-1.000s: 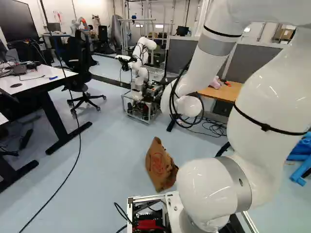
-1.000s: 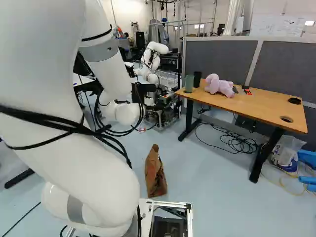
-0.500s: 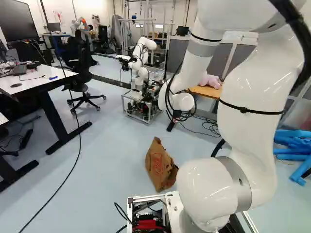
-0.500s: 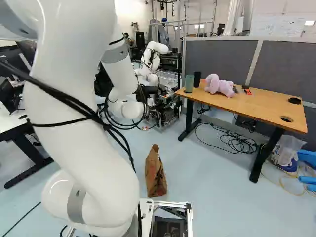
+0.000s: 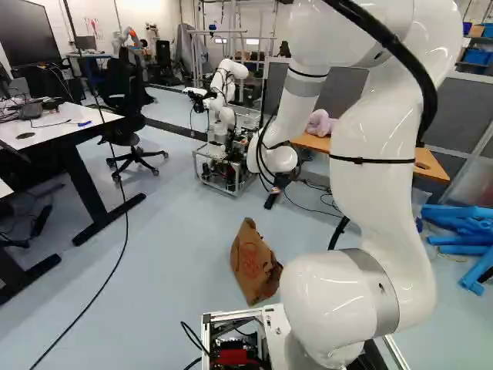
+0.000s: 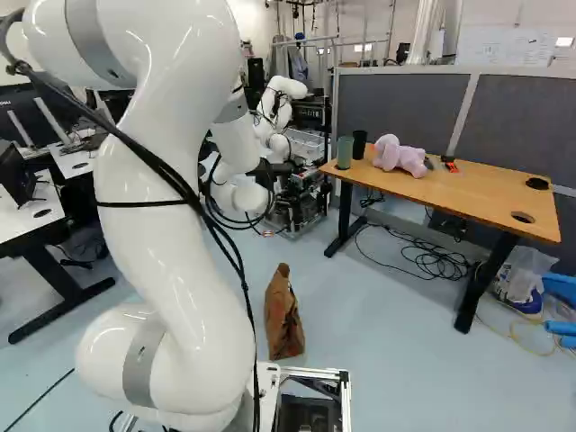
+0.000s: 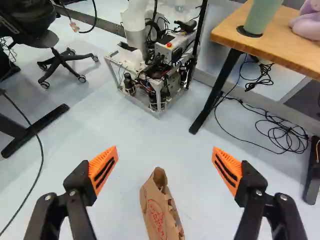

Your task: Pick up the bag on the ground and place it on the table

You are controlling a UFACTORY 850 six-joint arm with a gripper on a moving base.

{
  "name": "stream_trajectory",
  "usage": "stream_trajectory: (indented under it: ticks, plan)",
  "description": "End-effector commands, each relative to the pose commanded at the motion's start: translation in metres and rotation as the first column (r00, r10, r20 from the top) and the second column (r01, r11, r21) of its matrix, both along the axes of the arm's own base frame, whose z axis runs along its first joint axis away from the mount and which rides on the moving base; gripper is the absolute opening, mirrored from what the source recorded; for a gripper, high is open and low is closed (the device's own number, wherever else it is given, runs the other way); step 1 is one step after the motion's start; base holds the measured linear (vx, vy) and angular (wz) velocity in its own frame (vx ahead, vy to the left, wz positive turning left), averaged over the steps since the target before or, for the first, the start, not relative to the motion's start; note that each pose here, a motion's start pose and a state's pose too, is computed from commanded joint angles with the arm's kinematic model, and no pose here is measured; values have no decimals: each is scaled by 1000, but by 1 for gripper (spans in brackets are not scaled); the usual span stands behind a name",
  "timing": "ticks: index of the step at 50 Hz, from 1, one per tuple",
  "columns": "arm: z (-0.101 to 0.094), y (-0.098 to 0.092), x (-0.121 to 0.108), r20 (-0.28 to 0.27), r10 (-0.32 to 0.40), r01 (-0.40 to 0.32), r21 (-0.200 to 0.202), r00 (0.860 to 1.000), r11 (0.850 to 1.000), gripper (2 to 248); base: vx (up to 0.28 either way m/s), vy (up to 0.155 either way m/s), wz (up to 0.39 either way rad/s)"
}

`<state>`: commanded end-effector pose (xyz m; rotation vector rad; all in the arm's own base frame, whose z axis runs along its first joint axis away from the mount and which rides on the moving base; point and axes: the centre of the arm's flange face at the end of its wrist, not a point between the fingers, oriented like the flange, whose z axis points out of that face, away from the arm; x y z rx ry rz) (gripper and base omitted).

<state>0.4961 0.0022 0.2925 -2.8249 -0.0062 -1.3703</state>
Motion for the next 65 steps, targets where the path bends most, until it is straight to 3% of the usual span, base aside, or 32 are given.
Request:
stream_trajectory:
  ticks: [16, 34, 65]
  plan:
    - [-26, 4, 32, -56, 7, -7, 0, 998, 1000, 247, 0, 0, 0]
    - [-57, 21, 59, -128, 37, -38, -1, 991, 999, 247, 0, 0, 0]
    - [-106, 32, 71, -271, 54, -57, -1, 961, 998, 247, 0, 0, 0]
